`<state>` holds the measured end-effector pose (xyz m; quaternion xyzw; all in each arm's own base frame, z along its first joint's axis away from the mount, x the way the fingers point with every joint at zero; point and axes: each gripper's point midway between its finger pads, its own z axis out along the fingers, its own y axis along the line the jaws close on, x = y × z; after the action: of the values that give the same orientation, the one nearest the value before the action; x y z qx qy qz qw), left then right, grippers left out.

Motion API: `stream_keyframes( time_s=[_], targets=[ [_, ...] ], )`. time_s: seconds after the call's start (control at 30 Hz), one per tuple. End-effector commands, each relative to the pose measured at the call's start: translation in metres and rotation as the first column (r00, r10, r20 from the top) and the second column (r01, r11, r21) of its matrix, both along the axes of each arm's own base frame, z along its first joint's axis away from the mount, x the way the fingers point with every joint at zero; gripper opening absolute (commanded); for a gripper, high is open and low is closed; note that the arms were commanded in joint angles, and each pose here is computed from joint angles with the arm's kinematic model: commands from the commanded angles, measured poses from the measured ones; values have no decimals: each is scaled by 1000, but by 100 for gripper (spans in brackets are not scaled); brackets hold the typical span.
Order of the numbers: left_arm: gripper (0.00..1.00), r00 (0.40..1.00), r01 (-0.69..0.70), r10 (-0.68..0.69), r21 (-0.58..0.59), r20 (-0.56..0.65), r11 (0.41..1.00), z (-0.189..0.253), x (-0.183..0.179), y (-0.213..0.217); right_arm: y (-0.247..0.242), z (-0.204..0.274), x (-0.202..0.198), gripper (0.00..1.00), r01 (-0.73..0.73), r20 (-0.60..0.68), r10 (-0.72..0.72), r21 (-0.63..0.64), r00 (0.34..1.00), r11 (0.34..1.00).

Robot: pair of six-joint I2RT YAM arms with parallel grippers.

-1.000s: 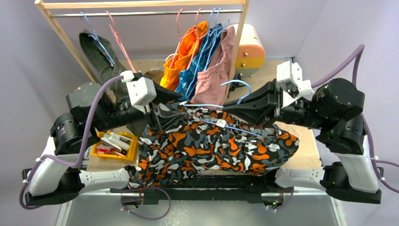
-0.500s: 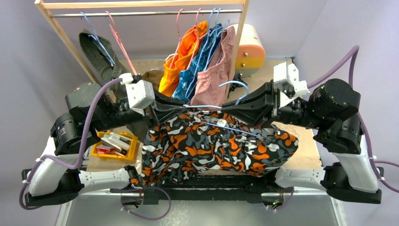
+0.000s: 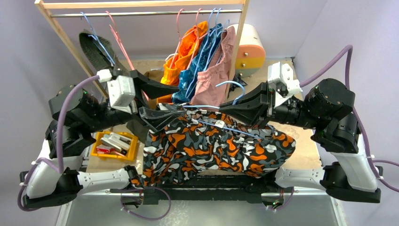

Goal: Place the shorts on the hanger
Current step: Place the hanger at the clothesline.

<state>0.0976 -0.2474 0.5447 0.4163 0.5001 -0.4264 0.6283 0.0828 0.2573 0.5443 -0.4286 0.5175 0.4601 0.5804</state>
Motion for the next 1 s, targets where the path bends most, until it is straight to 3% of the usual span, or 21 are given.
stream_keyframes(
  time_s=[0.0,0.23,0.5,0.6,0.7,0.83,0.97],
  targets=[
    [61,998,-39,45,-143,35,989,37,0,15,-17,25,13,0,111,11,-112,59,994,992],
    [61,936,-338,348,-383,-45,860,56,26,89,-84,50,30,0,368,-6,-370,103,929,924],
    [61,927,-372,366,-308,-78,876,25,32,85,-107,24,51,0,524,-47,-524,-29,850,851],
    [61,928,-370,364,-292,-77,882,21,34,81,-109,31,42,0,486,-47,-485,1,873,874],
    [61,931,-363,358,-283,-72,888,17,35,76,-115,56,9,0,349,-10,-351,119,936,929],
    [61,935,-353,346,-269,-74,896,9,41,61,-136,85,-31,0,199,37,-216,265,976,943],
    [59,937,-348,339,-300,-83,888,17,50,45,-136,87,-38,0,168,36,-182,246,983,955]
  ],
)
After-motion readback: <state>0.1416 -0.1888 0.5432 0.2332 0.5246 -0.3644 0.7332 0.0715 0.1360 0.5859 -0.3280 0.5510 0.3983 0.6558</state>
